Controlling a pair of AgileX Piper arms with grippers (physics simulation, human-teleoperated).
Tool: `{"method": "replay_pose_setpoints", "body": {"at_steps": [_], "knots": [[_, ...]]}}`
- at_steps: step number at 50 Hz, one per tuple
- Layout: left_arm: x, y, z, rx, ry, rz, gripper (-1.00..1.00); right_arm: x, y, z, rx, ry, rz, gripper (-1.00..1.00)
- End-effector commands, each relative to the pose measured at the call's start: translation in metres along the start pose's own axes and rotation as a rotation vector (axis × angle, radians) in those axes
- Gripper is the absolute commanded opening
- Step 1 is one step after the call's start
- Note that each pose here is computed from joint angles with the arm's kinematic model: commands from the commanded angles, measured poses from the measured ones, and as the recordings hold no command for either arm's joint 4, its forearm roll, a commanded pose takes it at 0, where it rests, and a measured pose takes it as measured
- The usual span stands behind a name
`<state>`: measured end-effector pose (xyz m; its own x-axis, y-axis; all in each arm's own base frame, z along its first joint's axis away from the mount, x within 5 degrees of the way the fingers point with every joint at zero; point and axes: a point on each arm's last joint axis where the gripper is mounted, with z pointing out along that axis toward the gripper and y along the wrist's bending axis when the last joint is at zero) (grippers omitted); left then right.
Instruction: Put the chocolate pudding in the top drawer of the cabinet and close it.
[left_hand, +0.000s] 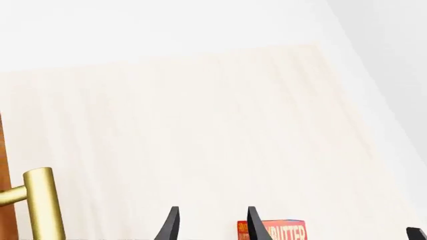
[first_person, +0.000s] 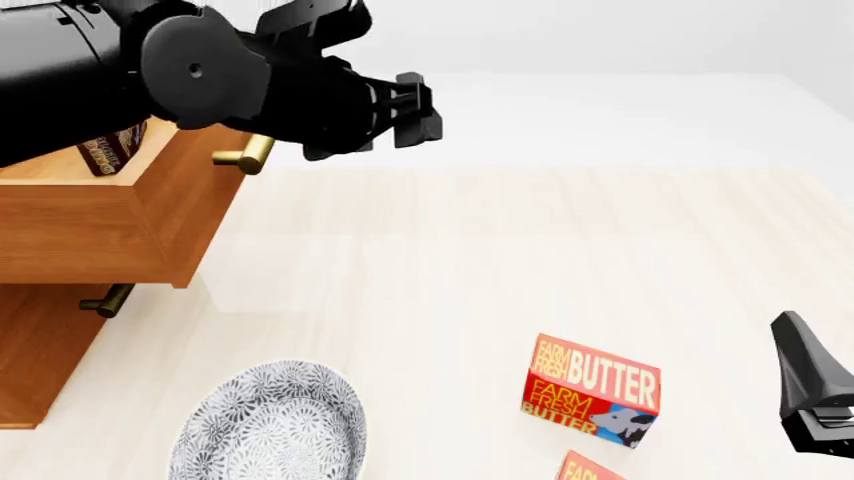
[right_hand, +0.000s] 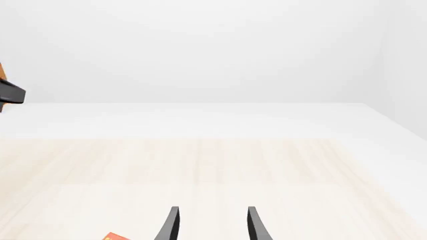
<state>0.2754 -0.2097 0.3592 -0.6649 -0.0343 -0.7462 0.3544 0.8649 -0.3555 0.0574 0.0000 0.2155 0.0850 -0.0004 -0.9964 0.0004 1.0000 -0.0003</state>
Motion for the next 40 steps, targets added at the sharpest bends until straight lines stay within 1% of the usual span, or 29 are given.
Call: {"method": "replay_pose_setpoints", "body": {"at_steps": [1, 6, 10, 16, 24, 40], "knots": [[0.003, 0.008, 0.001, -0.017, 0.002, -0.018, 1.00, 0.000, 0.000, 0.000, 0.000, 0.000, 0.000, 1.00], [0.003, 0.011, 0.001, -0.021, -0.005, -0.022, 1.00, 0.000, 0.000, 0.000, 0.000, 0.000, 0.000, 1.00], [0.005, 0.016, 0.001, -0.026, -0.012, -0.039, 1.00, 0.000, 0.000, 0.000, 0.000, 0.000, 0.000, 1.00], [0.007, 0.016, 0.000, -0.027, -0.011, -0.044, 1.00, 0.000, 0.000, 0.000, 0.000, 0.000, 0.000, 1.00], [0.011, 0.029, -0.003, -0.048, -0.023, -0.072, 1.00, 0.000, 0.000, 0.000, 0.000, 0.000, 0.000, 1.00], [0.013, 0.039, 0.001, -0.066, -0.032, -0.097, 1.00, 0.000, 0.000, 0.000, 0.000, 0.000, 0.000, 1.00]]}}
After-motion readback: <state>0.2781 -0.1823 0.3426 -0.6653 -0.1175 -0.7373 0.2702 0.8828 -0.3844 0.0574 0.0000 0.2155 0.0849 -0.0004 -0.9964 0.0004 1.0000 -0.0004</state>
